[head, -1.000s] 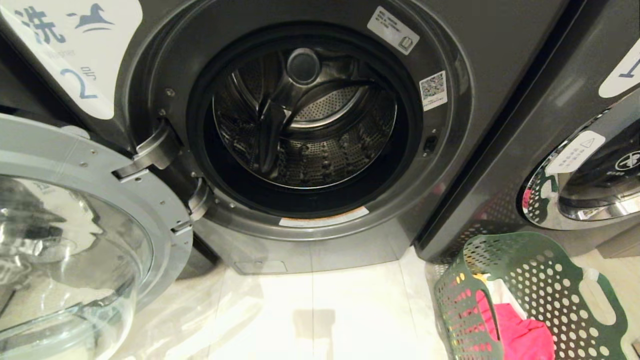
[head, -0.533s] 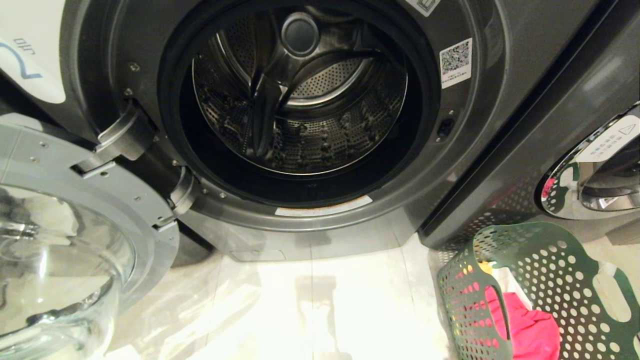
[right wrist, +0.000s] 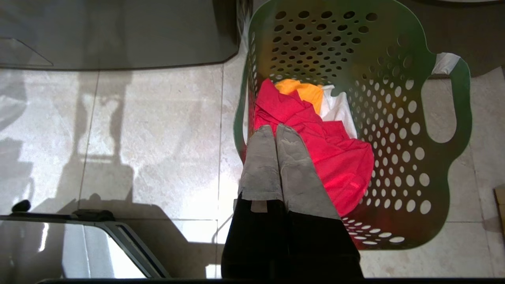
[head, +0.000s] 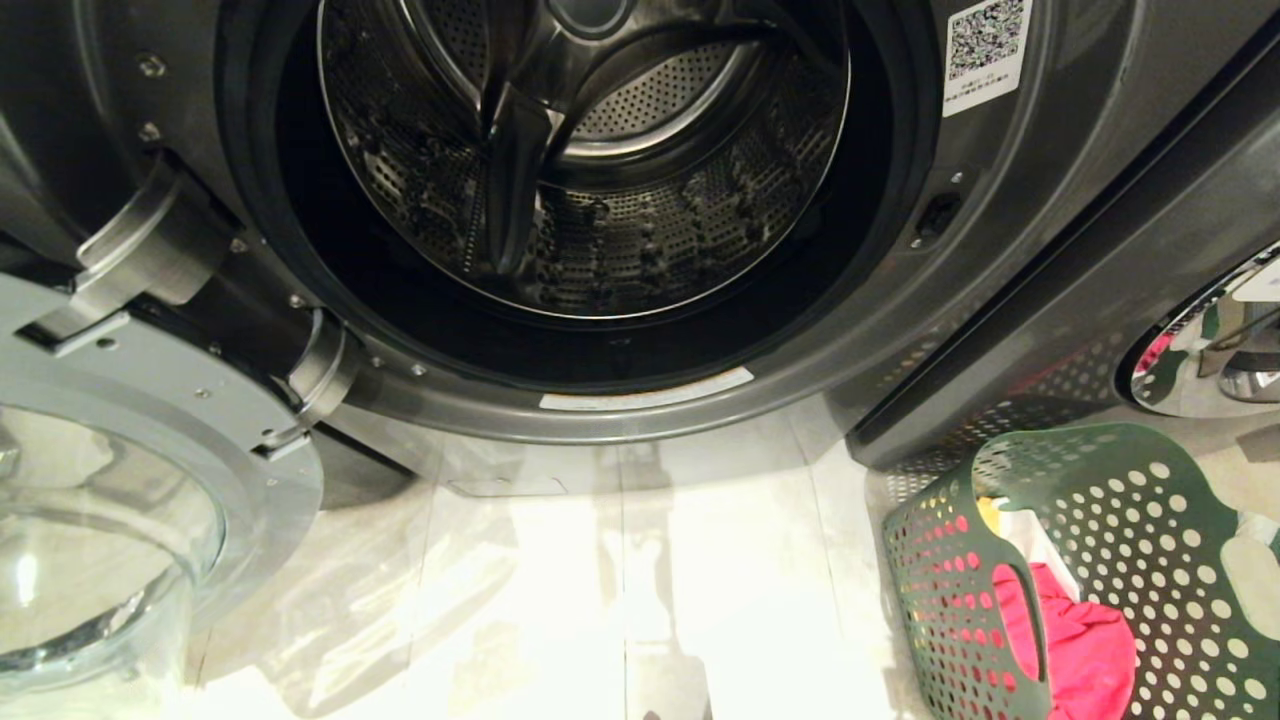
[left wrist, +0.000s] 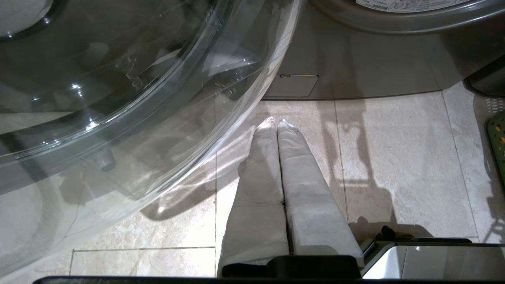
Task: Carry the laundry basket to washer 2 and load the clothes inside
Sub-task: Place the clothes into the washing machine
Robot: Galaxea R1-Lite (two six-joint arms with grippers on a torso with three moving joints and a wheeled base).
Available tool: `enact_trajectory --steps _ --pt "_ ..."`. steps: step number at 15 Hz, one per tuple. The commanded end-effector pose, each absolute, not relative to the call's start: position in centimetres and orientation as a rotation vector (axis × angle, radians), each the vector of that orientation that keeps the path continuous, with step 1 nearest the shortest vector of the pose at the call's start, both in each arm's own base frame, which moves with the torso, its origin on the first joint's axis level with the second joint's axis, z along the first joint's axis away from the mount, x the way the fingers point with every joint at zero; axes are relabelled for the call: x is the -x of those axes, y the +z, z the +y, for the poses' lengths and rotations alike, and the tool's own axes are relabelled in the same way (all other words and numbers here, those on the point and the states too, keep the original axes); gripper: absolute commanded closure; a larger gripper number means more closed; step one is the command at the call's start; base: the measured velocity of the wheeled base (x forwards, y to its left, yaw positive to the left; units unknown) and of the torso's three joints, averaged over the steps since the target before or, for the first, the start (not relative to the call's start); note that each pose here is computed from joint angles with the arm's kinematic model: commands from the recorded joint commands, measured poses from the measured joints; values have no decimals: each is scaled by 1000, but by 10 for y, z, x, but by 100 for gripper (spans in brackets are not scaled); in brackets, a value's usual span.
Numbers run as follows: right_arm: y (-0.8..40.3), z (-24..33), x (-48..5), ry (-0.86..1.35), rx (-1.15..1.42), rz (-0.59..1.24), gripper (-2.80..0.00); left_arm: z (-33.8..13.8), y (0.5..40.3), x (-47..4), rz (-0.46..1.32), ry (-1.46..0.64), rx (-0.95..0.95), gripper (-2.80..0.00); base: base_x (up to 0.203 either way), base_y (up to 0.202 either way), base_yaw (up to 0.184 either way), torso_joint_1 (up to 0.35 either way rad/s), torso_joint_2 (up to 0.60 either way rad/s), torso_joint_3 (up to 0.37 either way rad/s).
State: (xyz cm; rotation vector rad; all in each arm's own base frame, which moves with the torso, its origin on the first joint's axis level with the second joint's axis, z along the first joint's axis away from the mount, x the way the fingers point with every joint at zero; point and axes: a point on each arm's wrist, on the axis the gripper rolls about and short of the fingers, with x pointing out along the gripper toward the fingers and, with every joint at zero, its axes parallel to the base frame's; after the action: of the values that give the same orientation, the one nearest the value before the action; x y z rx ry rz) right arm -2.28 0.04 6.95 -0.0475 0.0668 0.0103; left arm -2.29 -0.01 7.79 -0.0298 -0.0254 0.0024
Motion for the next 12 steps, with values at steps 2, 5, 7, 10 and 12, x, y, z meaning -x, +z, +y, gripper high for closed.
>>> enact_trajectory --steps 2,5,7,10,12 --pt "80 0 26 -8 79 42 0 0 76 22 -17 3 31 0 0 0 0 -1 2 -44" --pt "146 -2 34 -118 65 34 0 0 76 22 -17 3 31 0 0 0 0 0 0 0" --pt "184 -5 9 -251 -38 178 0 0 76 22 -17 3 31 0 0 0 0 0 0 0" --pt "191 -9 -41 -504 -250 465 0 0 76 22 -17 3 32 0 0 0 0 0 0 0" --pt "164 -11 -61 -611 -278 656 0 0 76 22 -18 3 32 0 0 0 0 0 0 0"
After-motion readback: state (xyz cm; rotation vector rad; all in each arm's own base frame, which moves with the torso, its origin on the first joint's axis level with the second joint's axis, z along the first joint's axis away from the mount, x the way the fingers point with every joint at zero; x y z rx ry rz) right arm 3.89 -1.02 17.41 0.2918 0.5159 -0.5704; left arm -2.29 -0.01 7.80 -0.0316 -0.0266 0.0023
